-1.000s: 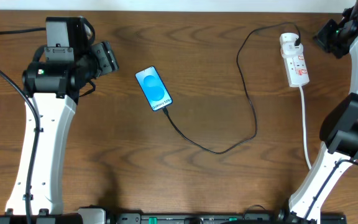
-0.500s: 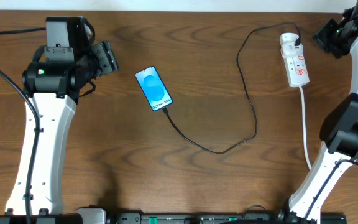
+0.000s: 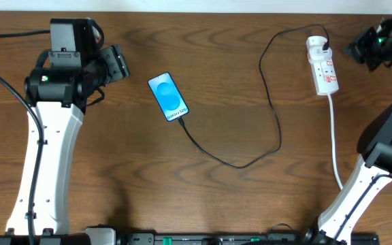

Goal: Plug charger to phone and switch on socket

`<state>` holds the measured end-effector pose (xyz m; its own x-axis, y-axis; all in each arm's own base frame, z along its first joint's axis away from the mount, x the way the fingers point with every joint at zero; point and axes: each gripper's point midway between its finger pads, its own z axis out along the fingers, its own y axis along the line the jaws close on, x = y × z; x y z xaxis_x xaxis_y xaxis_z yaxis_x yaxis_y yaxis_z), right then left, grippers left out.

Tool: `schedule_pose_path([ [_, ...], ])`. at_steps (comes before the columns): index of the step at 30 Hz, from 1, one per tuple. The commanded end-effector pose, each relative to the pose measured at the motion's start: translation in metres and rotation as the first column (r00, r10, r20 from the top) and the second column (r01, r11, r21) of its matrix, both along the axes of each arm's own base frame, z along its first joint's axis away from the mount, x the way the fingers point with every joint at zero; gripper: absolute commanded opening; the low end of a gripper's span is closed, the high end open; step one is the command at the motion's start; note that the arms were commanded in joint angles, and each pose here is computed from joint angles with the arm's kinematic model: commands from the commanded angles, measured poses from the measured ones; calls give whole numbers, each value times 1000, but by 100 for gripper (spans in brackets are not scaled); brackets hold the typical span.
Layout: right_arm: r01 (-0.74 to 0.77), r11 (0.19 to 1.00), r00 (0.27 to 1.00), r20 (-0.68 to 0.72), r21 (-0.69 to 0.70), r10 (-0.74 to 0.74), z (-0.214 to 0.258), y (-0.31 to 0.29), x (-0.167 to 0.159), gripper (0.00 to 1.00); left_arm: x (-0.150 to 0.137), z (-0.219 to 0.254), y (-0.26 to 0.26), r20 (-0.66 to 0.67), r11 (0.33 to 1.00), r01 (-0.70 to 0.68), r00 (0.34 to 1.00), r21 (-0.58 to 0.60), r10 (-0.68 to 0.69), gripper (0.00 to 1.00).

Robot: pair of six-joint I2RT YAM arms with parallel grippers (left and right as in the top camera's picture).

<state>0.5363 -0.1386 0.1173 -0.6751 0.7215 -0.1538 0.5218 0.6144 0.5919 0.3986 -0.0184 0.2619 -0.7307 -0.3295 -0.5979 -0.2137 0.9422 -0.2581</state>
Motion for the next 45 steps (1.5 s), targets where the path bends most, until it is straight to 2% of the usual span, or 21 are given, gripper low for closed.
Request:
schedule_pose_path([
  [1,-85,996,996,3,-22,85,-10,1,-4,1,2,-4,4,-8,1000,-7,1000,15,7,73],
  [9,-72,996,996,-64,-62,68,-28,-7,-11,1,2,-4,4,-8,1000,-7,1000,15,7,73],
  [21,-41,999,989,-144,-10,39,-89,-11,-10,1,2,-4,4,-8,1000,-7,1000,15,7,73],
  [30,-29,1000,993,-116,-7,28,-85,-12,-2,1,2,-4,4,-8,1000,-9,1000,13,9,73],
  [37,-21,998,999,-30,56,23,-71,-5,15,1,2,-4,4,-8,1000,-10,1000,13,10,73],
  [45,-28,999,999,-30,32,29,-70,4,21,1,2,-4,4,-8,1000,-9,1000,14,9,73],
])
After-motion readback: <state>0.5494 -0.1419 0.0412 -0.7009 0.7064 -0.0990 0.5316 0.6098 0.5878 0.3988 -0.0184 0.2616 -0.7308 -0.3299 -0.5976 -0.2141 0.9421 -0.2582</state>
